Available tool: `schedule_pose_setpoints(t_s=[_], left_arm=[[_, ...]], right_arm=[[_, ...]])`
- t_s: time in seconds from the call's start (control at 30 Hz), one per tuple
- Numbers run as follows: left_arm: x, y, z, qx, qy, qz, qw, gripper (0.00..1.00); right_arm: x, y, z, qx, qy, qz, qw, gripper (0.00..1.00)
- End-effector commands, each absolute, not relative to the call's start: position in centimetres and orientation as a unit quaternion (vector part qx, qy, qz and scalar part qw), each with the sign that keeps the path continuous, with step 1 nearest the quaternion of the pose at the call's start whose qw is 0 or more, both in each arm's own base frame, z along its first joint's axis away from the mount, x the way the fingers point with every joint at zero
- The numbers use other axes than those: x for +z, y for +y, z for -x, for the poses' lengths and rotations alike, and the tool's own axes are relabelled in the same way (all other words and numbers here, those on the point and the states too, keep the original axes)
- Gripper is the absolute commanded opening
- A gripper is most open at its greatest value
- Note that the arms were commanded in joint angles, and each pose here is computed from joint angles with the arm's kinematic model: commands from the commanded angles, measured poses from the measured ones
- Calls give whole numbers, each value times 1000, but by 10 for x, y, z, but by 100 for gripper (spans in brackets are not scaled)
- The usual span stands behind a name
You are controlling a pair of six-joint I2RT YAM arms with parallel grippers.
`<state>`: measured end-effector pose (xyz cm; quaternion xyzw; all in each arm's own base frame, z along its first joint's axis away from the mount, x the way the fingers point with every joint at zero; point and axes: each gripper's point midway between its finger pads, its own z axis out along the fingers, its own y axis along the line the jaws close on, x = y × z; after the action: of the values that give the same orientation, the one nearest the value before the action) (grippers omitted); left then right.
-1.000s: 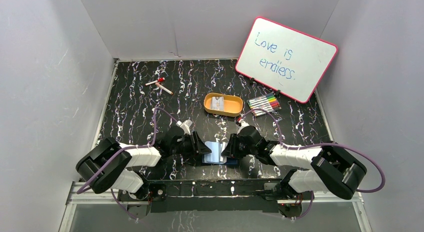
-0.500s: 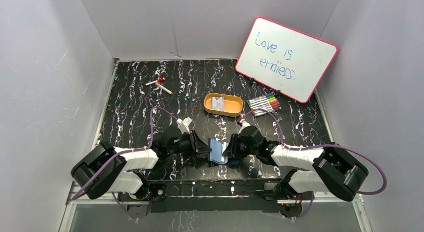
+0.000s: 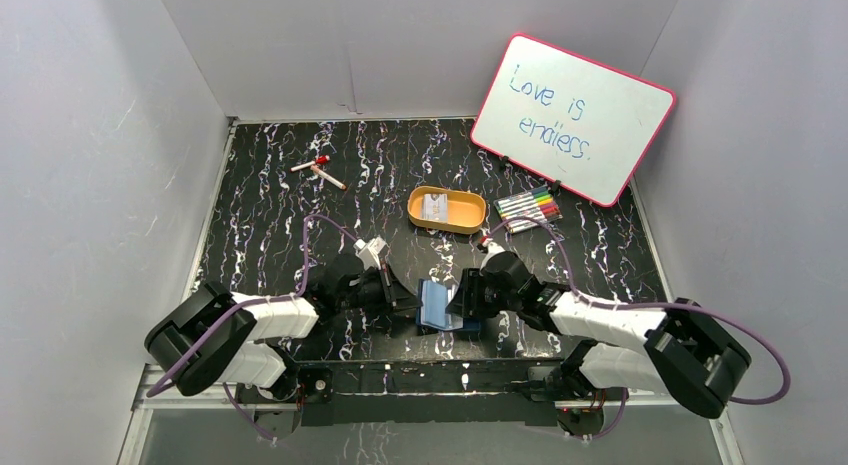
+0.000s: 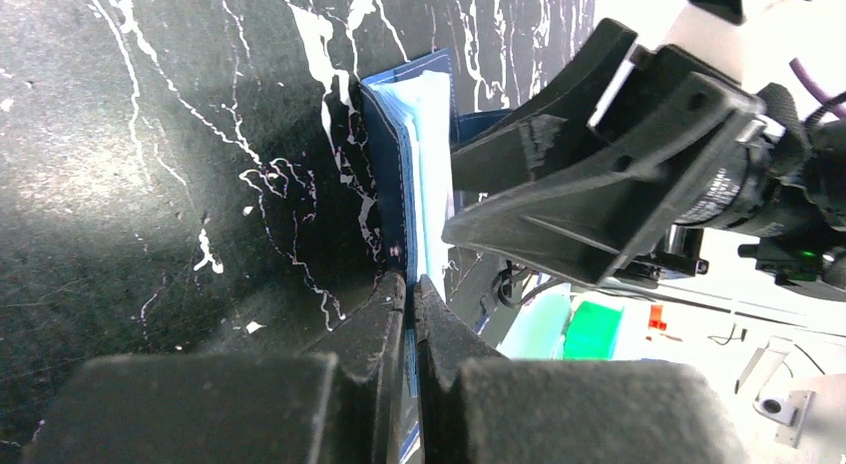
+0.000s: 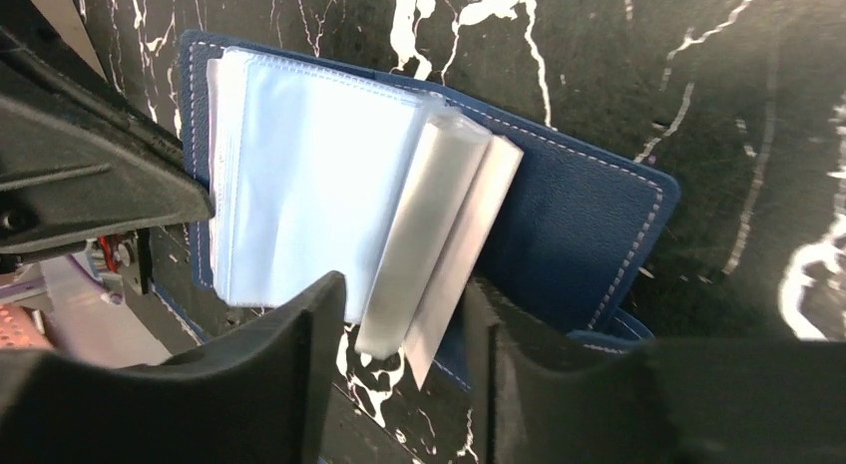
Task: Put the credit cards into the card holder
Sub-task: Adjust the card slot at the card holder.
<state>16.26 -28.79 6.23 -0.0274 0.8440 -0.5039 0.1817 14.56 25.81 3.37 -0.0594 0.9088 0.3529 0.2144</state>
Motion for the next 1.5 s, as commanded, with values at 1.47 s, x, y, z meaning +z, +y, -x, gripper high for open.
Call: schedule_pose_setpoints(t_s=[1.47], left_arm=[[86, -272, -184, -456, 854, 65, 243, 0]], right_arm=[[67, 315, -180, 193, 936, 145, 258, 43]])
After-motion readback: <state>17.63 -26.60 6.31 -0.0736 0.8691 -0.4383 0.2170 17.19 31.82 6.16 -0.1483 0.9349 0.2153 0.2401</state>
